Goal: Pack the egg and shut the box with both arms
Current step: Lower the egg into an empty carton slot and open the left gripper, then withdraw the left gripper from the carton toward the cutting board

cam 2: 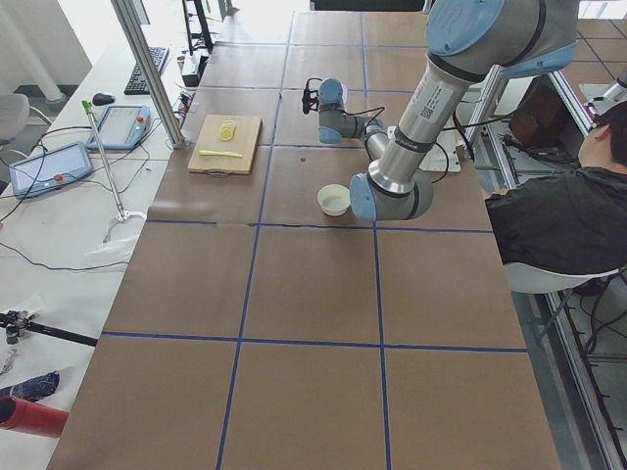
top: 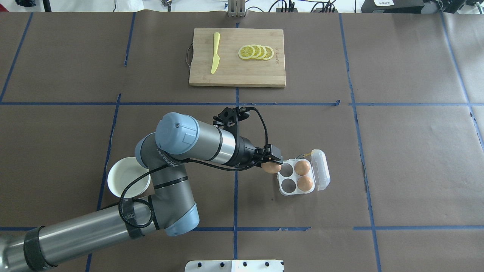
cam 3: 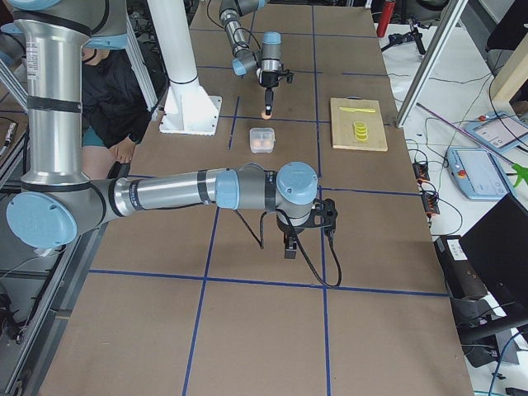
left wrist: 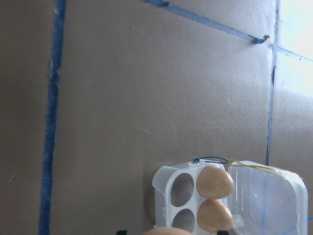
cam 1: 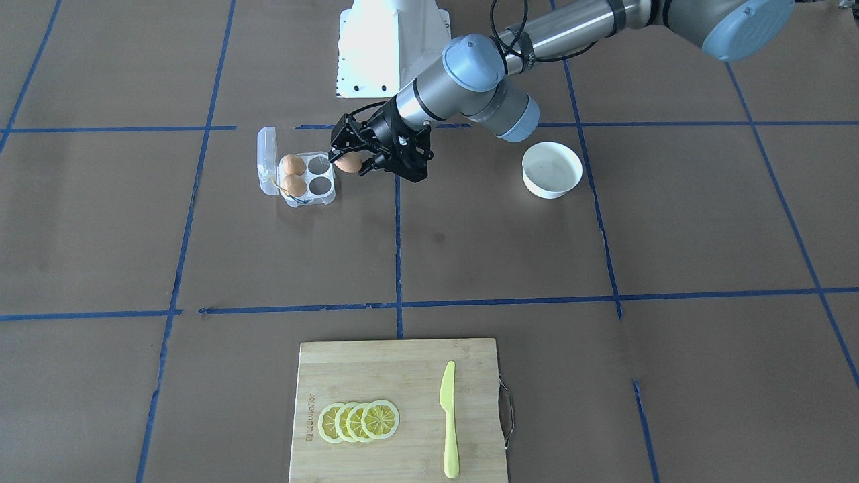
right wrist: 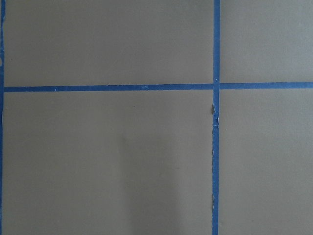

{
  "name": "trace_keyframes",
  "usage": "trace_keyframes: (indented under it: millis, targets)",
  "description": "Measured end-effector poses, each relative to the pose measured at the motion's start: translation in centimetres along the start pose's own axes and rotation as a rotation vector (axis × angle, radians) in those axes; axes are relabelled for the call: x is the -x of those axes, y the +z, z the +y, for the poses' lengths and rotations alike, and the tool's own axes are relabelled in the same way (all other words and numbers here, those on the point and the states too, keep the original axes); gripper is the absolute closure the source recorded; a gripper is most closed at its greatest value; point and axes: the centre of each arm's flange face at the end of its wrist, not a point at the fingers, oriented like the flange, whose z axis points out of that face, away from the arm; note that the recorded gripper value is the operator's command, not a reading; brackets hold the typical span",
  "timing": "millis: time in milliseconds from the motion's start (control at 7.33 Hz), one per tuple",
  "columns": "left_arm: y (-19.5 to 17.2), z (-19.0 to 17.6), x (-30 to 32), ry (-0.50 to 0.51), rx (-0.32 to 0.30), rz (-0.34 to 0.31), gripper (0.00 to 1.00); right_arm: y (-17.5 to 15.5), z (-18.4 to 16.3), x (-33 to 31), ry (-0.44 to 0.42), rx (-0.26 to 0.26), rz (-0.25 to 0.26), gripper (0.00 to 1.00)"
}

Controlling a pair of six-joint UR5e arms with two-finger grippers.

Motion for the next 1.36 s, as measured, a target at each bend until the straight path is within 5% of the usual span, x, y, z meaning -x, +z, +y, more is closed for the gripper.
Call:
trace_keyframes:
  millis: [409, 682, 1364]
  targets:
    - [4.0, 0.3, -2.8, 0.003, -0.035, 0.010, 1.00, 0.3, 0.0, -0.3, 0.007, 0.006, 0.000, 0.00]
    - [4.8, 0.8, -2.8, 0.001, -0.034, 0.004, 0.00, 0.3, 0.0, -0.4, 0.009, 0.007, 0.000, 0.00]
    - [1.3, -1.6, -3.4, 0.008, -0.022, 0.015, 0.00, -0.3, -0.1, 0.3, -0.006, -0.007, 0.000, 0.00]
